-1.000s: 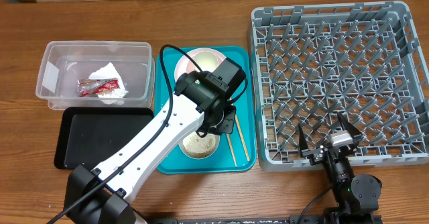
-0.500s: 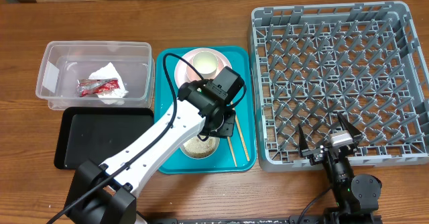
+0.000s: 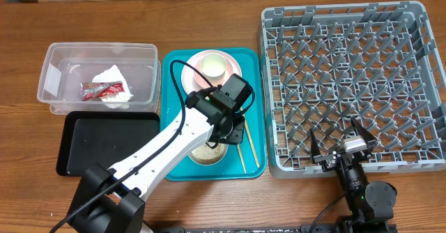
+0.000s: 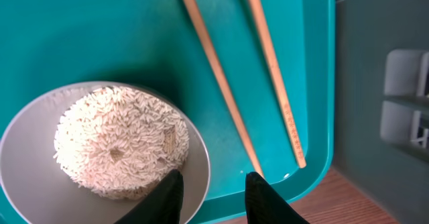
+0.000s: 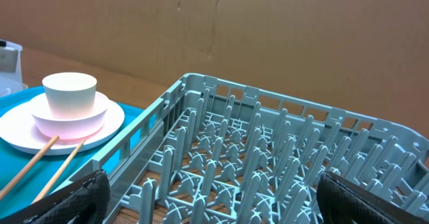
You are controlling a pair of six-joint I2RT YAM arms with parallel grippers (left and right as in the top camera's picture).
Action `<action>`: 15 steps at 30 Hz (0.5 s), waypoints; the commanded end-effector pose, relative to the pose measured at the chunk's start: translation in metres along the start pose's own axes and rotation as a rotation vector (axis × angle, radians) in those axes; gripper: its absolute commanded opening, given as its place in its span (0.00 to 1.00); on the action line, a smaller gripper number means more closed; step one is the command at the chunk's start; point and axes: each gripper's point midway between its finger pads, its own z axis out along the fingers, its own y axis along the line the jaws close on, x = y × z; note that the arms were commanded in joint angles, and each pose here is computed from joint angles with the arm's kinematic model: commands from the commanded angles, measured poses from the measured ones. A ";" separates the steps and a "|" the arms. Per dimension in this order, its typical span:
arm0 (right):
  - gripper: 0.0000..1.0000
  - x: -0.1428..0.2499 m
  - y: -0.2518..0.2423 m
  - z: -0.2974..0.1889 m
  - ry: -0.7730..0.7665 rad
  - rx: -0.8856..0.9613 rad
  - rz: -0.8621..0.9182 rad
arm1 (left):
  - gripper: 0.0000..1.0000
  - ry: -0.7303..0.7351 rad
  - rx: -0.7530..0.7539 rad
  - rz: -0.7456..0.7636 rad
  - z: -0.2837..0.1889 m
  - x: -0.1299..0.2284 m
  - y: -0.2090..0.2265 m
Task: Sort waste into correct bins and load items into the dishwasher
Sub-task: 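Lower the left gripper onto the grey rice bowl rim and grasp it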
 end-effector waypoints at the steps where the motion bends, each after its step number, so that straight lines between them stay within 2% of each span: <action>1: 1.00 0.002 0.001 0.000 -0.003 -0.002 0.004 | 0.33 0.012 -0.022 -0.016 0.007 0.006 0.006; 15: 1.00 0.002 0.001 0.000 -0.003 -0.002 0.004 | 0.28 0.019 -0.025 -0.017 0.016 0.012 0.005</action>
